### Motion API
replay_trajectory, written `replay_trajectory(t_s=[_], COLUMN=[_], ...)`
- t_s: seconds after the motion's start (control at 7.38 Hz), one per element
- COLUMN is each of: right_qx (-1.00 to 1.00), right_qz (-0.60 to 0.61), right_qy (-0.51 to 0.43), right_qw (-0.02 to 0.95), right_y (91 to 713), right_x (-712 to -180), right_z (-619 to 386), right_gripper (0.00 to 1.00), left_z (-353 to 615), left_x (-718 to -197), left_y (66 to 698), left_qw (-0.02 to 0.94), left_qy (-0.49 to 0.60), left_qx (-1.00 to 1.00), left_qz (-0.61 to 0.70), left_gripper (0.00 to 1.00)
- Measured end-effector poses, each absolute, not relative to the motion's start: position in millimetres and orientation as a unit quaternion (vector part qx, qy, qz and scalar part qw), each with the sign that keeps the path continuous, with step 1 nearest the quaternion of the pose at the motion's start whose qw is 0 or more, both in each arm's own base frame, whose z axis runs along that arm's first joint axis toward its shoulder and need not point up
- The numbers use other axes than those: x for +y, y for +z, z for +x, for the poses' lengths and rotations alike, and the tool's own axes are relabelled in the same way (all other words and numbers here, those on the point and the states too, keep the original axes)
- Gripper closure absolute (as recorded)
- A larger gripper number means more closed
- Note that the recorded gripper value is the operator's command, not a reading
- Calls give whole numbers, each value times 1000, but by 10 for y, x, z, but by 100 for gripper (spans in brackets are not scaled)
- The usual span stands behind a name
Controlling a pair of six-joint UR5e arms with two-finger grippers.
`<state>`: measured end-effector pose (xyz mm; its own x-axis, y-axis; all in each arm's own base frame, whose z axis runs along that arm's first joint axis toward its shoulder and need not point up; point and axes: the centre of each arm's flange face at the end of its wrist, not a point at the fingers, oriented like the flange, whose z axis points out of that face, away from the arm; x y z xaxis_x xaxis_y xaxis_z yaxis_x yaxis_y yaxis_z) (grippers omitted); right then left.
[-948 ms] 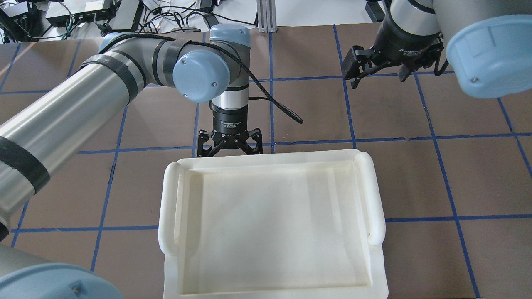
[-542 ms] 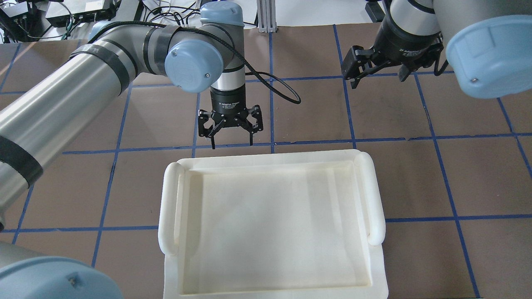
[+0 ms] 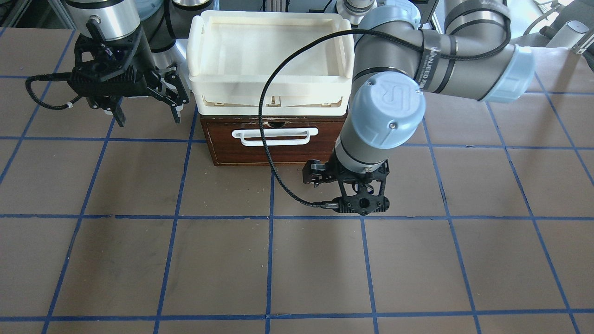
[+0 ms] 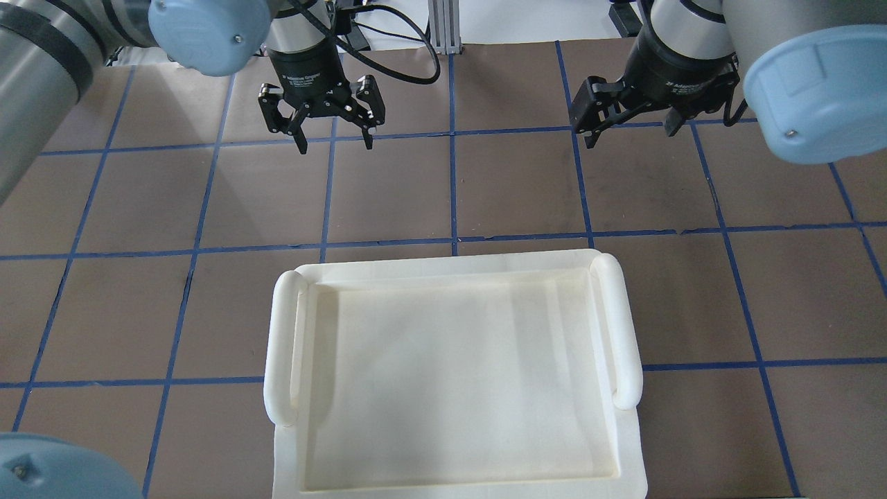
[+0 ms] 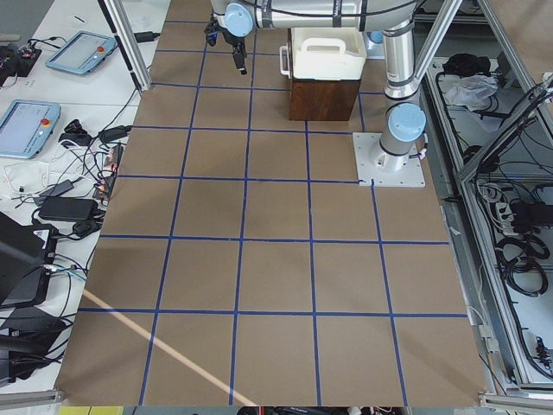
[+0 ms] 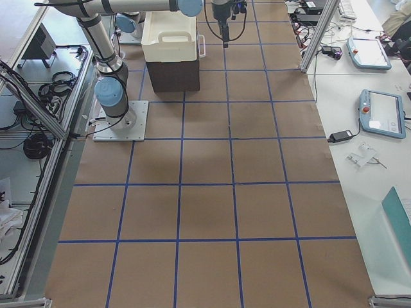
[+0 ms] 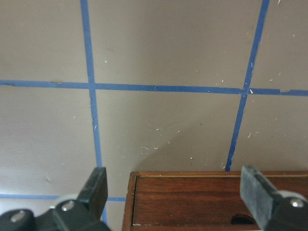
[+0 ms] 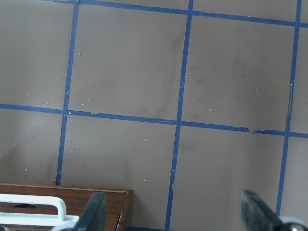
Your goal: Put scissors in drawer and close it
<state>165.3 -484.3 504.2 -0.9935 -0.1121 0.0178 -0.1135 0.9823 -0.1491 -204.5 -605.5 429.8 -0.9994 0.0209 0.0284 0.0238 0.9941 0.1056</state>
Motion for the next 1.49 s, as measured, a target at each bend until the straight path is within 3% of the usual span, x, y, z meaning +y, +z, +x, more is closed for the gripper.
replay_trajectory(t_s=[0.54, 1.49], right_qx=[-996, -996], right_qz=[57, 57], right_qy=[74, 74], right_qw=[4, 4], right_y=[5037, 5035], right_x=[-4843, -4846], right_z=[1657, 1657], right_gripper=[0, 0], left_z=[-1297, -903], left_x=[-5755, -5077], left_y=[5199, 5191], left_qw=[9, -11], left_qy=[30, 42], left_qx=[-997, -998], left_qz=[-69, -40], left_gripper=[0, 0])
